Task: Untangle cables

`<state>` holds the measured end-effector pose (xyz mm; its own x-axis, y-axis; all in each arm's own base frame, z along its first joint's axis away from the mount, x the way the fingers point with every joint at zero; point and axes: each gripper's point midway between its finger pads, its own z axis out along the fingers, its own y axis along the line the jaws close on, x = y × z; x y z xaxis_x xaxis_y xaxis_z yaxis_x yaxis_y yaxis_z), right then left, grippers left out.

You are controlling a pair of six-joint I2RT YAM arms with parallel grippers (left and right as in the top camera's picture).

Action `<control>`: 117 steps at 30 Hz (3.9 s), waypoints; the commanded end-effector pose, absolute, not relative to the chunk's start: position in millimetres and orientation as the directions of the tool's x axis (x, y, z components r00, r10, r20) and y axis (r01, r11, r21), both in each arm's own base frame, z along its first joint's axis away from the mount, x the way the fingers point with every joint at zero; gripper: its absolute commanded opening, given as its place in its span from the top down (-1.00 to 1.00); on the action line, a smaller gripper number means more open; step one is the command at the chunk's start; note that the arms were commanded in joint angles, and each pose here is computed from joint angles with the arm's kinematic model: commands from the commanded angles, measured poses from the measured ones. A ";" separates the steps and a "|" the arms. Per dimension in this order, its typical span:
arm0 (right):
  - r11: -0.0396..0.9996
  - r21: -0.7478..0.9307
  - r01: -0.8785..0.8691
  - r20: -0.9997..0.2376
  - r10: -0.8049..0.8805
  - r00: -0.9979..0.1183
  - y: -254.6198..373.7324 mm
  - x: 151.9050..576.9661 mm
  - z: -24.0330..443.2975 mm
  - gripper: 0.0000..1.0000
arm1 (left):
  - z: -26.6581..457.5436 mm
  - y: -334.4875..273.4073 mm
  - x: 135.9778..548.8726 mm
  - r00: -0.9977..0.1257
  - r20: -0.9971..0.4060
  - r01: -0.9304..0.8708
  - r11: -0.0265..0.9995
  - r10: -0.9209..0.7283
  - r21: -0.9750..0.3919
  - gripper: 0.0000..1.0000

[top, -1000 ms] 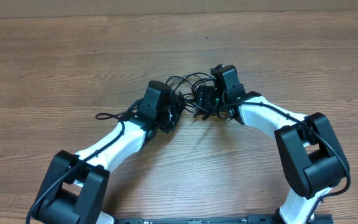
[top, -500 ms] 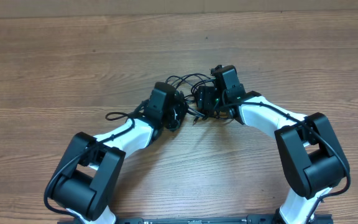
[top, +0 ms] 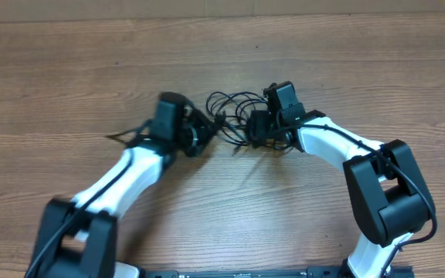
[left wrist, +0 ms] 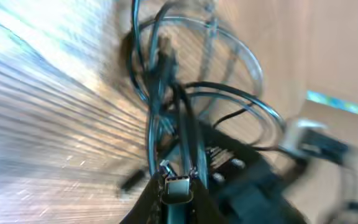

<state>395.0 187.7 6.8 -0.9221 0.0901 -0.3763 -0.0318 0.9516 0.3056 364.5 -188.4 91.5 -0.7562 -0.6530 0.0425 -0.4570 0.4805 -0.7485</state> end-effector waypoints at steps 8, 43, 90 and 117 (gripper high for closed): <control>0.932 0.210 0.294 -0.092 0.319 -0.943 126.2 347.2 -25.0 0.79 | 213.7 -144.0 338.0 -0.761 -0.326 -0.086 0.586 -0.561 -0.806 0.92; 0.740 0.152 0.655 -0.031 0.666 -0.745 -28.4 337.2 -3.0 0.78 | 270.1 37.5 260.9 -0.345 -0.570 -0.289 0.662 -0.746 -0.691 0.92; 0.836 0.419 0.354 0.065 0.362 -0.930 118.7 299.5 92.2 -0.62 | 178.6 85.7 254.4 -0.339 -0.193 -0.637 0.376 -0.921 -0.673 -0.99; 0.897 0.291 0.334 -0.032 0.358 -0.933 95.1 305.5 84.3 -0.93 | 106.2 -200.2 255.2 -0.123 0.504 -0.963 -0.020 -0.855 -0.269 -0.65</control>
